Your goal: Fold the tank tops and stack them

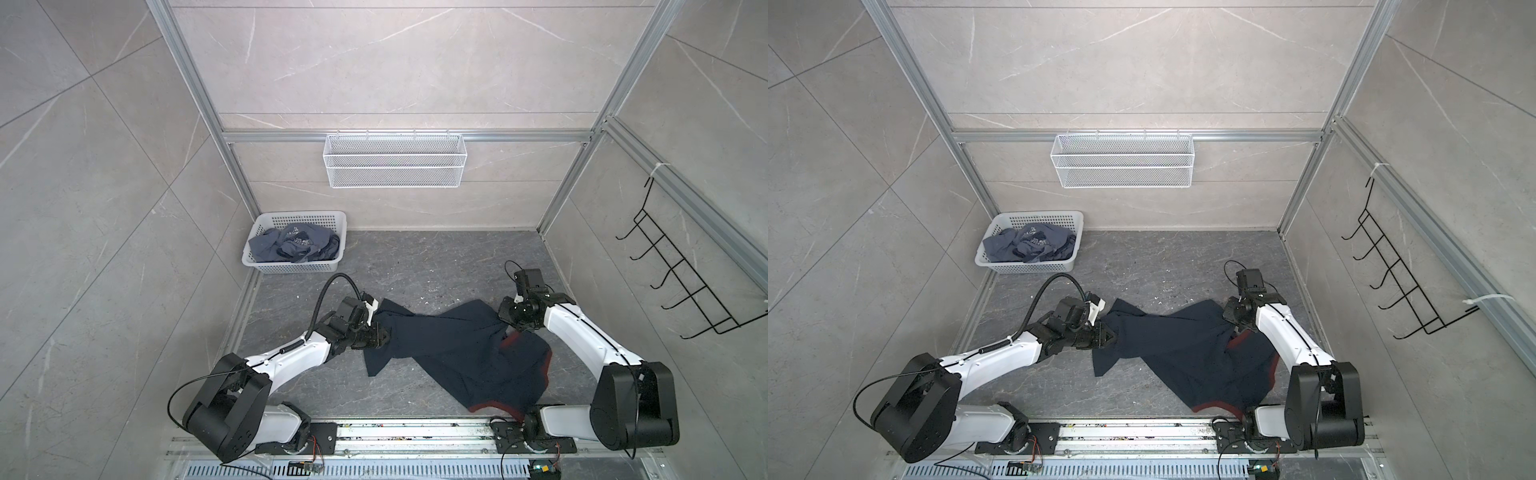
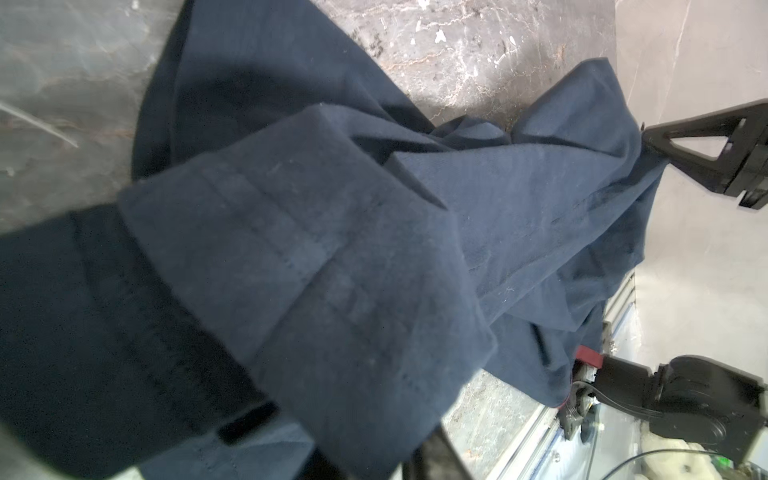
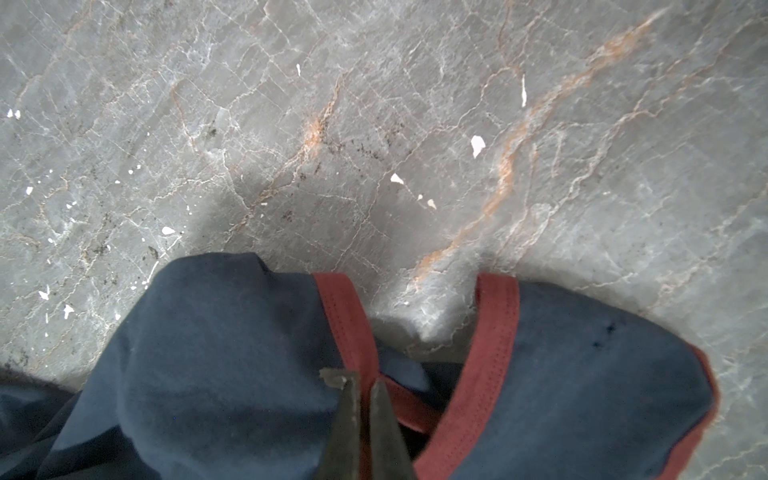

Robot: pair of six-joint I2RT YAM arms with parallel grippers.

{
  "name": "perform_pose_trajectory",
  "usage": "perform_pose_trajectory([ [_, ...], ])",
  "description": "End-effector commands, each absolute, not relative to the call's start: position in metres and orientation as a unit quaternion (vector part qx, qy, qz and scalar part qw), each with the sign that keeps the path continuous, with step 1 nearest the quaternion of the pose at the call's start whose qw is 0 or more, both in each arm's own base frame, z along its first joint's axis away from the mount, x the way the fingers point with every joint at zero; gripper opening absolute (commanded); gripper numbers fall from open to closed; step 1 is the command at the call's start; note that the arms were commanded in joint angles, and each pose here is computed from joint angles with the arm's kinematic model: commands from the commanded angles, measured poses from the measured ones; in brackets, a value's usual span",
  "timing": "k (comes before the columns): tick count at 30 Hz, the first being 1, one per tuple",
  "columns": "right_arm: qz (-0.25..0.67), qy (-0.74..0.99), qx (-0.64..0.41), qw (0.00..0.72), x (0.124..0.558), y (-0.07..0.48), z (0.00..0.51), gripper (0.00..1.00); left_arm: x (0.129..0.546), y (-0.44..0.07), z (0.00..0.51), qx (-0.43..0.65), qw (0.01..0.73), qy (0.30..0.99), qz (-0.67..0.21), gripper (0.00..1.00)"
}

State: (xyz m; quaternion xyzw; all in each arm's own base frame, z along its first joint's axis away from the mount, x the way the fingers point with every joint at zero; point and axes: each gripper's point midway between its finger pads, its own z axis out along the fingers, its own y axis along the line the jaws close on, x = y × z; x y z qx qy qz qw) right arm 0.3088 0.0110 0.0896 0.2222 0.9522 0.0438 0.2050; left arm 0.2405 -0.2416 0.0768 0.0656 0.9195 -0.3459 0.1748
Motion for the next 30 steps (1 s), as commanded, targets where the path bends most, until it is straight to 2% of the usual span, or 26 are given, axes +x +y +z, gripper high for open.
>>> perform_pose_trajectory([
  [1, 0.047, 0.949, 0.217, 0.225, 0.313, 0.010, 0.103, 0.00, 0.246, -0.246, 0.090, 0.070, 0.189, 0.911, -0.360, 0.10],
  [7, 0.040, 0.945, 0.219, 0.241, 0.311, 0.006, 0.117, 0.00, 0.247, -0.234, 0.112, 0.065, 0.220, 0.912, -0.341, 0.00],
  [21, 0.035, 0.931, 0.212, 0.296, 0.312, 0.000, 0.181, 0.00, 0.241, -0.196, 0.209, 0.077, 0.328, 0.894, -0.296, 0.00],
  [27, 0.016, 0.928, 0.215, 0.304, 0.313, -0.008, 0.195, 0.00, 0.234, -0.183, 0.218, 0.076, 0.353, 0.888, -0.286, 0.01],
  [30, 0.025, 0.930, 0.213, 0.297, 0.318, -0.004, 0.188, 0.00, 0.233, -0.182, 0.191, 0.065, 0.316, 0.907, -0.270, 0.03],
])
